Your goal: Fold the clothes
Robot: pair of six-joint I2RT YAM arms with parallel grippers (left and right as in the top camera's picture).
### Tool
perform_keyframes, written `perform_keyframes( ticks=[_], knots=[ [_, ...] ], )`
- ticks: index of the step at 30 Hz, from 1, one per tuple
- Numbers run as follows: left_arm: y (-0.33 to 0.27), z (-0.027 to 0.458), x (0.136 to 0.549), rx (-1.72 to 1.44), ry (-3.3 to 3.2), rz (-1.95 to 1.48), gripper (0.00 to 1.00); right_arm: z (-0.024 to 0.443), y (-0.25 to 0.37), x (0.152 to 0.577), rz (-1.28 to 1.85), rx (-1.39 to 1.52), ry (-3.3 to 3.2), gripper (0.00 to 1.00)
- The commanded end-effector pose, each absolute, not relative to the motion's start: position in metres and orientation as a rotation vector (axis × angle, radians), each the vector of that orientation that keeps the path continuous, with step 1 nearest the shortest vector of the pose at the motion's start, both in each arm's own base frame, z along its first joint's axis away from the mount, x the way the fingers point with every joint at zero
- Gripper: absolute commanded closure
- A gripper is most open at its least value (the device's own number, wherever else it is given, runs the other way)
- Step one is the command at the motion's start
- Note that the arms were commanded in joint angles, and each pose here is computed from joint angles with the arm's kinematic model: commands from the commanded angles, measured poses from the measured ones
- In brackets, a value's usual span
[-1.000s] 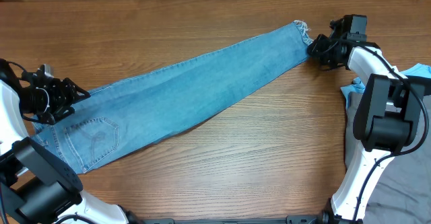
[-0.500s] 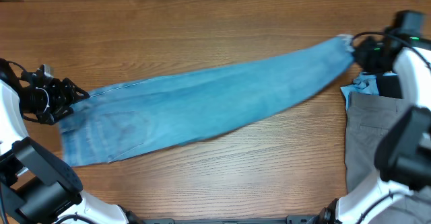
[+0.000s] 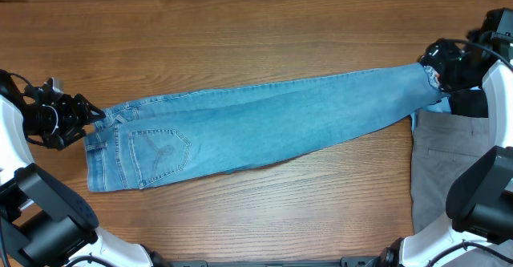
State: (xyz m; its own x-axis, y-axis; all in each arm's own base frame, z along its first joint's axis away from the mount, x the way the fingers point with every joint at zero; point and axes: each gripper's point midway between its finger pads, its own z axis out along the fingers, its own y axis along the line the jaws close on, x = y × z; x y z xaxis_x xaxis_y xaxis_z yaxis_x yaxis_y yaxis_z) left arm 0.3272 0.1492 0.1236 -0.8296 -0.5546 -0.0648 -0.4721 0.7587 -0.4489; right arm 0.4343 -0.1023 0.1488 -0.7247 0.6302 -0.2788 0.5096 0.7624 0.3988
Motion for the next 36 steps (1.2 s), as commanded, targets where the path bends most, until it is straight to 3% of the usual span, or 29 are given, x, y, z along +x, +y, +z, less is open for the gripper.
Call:
perform_keyframes(
  ticks=[1,7,12,15,19,26,34,36],
  knots=[
    [0.153,0.138,0.331,-0.748,2.738,-0.577,0.29,0.167,-0.039,0.446,0.698,0.477,2.571,0.22],
    [0.153,0.138,0.330,-0.749,2.740,-0.578,0.29,0.165,0.049,0.446,0.736,0.220,2.647,0.27],
    [0.152,0.138,0.330,-0.750,2.741,-0.580,0.29,0.151,0.095,0.442,0.553,0.474,2.713,0.25],
    [0.152,0.139,0.330,-0.750,2.740,-0.583,0.28,0.154,0.131,0.442,0.553,0.516,2.689,0.19],
    [0.151,0.139,0.329,-0.753,2.742,-0.587,0.29,0.158,0.168,0.449,0.613,0.604,2.626,0.22],
    [0.149,0.138,0.327,-0.759,2.750,-0.595,0.29,0.112,0.176,0.454,0.556,0.865,2.646,0.28],
    [0.148,0.138,0.326,-0.775,2.755,-0.603,0.29,0.054,0.190,0.463,0.580,0.866,2.732,0.33],
    [0.147,0.138,0.326,-0.771,2.757,-0.604,0.29,0.048,0.191,0.466,0.581,0.866,2.730,0.38]
  ],
)
